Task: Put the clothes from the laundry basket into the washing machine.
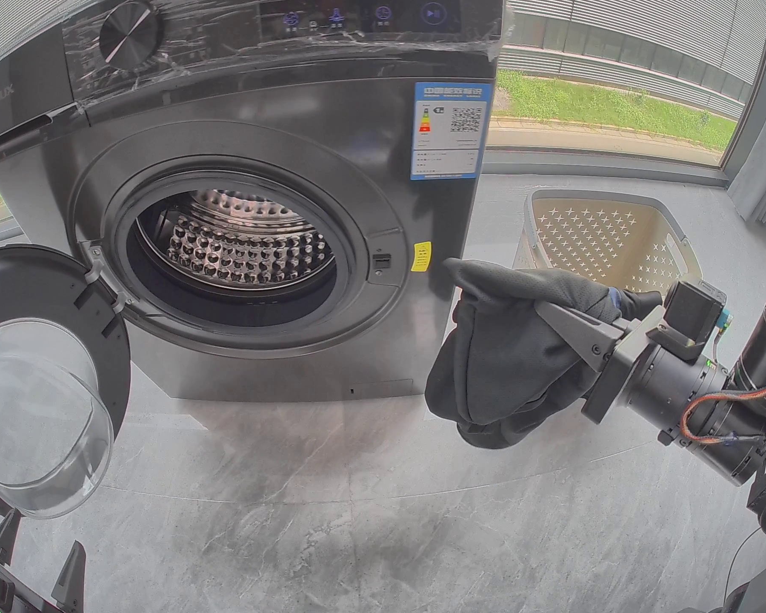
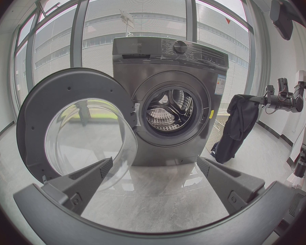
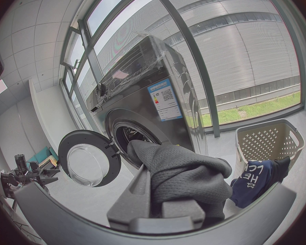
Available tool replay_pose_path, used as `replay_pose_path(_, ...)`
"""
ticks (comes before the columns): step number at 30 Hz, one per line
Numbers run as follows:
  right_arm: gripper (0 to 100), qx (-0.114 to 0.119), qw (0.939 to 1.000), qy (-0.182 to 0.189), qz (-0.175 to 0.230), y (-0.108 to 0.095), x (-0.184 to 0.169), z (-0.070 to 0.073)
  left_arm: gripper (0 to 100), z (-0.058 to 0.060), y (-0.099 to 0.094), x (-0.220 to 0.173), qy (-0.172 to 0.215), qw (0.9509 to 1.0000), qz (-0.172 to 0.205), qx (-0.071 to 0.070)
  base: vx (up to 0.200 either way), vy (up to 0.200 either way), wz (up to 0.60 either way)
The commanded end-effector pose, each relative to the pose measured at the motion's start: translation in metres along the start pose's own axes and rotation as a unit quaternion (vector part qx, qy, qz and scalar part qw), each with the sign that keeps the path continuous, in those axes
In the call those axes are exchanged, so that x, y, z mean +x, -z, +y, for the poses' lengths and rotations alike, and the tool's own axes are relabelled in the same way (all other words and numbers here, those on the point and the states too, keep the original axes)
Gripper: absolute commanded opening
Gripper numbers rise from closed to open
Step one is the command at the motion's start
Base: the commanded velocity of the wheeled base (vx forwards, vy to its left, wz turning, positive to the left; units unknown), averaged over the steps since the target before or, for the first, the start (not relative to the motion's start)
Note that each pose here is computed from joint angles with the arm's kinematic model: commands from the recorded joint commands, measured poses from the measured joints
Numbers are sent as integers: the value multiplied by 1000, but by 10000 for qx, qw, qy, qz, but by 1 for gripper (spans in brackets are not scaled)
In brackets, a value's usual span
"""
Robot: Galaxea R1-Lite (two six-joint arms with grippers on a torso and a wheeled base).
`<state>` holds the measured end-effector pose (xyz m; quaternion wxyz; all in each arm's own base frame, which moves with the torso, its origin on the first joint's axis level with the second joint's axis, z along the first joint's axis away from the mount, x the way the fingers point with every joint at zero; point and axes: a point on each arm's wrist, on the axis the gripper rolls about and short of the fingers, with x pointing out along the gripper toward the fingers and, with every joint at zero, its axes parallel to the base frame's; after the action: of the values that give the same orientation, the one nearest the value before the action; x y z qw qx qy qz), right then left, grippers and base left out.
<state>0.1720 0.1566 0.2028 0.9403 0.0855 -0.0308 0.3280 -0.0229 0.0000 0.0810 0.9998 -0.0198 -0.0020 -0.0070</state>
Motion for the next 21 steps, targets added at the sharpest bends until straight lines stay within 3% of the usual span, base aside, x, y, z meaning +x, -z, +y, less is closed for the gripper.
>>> replay_pose_path(1,0,-3,10000,6,13,1,0,0,100,0,5,0,0,10000,-2,-2,0,0,0)
replay_pose_path(15,0,-14,9999,101,30,2,9,-3,100,0,5,0,0,10000,-2,-2,0,0,0)
replay_pose_path(21,0,83,9994,319,-106,-5,20,-18,100,0,5,0,0,10000,-2,-2,0,0,0)
